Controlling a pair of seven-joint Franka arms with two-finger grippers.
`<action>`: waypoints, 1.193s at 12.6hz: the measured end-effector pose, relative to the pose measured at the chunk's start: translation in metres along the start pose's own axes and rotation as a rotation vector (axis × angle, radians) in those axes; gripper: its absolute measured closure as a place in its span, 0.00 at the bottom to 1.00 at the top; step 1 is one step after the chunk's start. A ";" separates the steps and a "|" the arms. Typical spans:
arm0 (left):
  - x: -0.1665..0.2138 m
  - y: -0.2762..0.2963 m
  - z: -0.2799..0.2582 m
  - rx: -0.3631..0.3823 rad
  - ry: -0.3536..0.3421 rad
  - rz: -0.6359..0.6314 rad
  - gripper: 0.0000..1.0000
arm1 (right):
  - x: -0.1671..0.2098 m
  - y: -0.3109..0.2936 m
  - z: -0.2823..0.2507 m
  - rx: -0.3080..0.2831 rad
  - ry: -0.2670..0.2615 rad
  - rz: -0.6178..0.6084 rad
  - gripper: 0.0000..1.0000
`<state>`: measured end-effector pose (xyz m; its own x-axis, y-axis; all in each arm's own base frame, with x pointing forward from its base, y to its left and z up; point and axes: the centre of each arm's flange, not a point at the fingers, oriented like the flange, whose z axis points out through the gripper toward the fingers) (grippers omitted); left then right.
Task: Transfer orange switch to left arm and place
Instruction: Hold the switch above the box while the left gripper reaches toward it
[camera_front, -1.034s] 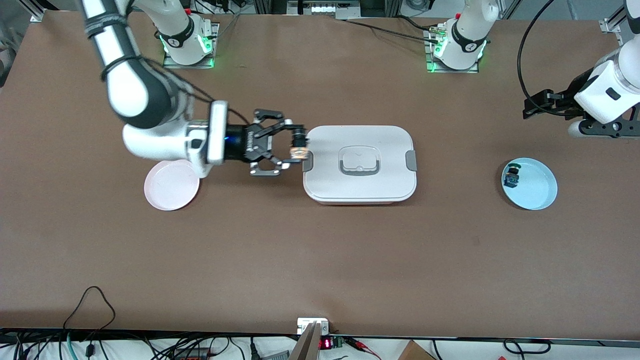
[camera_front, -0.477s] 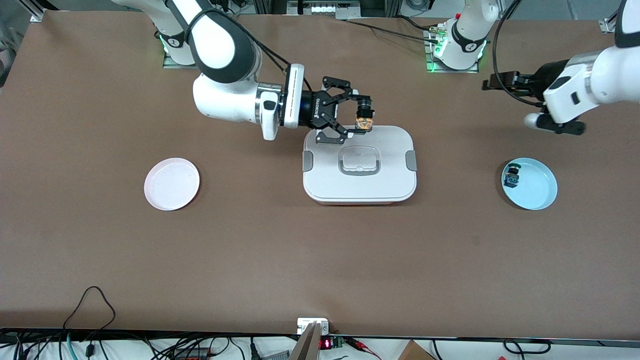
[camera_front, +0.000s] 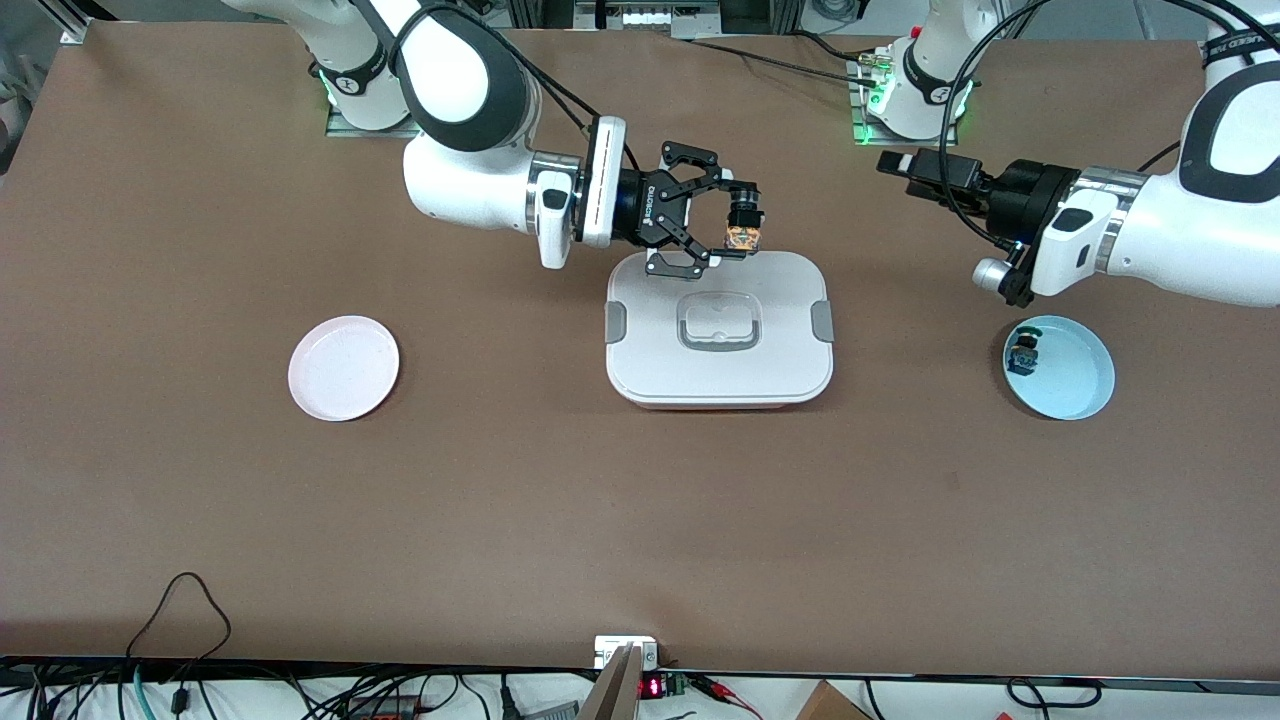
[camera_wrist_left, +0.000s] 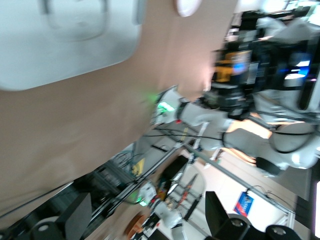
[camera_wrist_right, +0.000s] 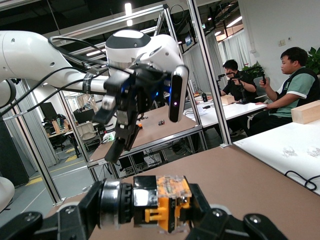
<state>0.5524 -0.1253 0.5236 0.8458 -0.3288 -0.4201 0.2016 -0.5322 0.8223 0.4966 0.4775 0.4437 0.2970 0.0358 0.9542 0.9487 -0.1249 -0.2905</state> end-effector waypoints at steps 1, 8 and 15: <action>0.003 0.010 0.000 -0.066 0.018 0.028 0.00 | 0.000 0.000 0.000 -0.001 0.000 0.001 0.27; 0.034 0.010 -0.001 -0.355 0.209 0.046 0.00 | 0.004 0.000 -0.002 -0.011 0.004 -0.001 0.27; 0.060 -0.001 0.074 -0.516 0.226 0.071 0.00 | 0.006 0.000 -0.004 -0.020 0.004 -0.003 0.27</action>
<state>0.5663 -0.2023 0.4695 0.9395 -0.1446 -0.3106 0.3072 -0.0461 0.9505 0.4979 0.4742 0.4500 0.2936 0.0326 0.9554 0.9472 -0.1442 -0.2862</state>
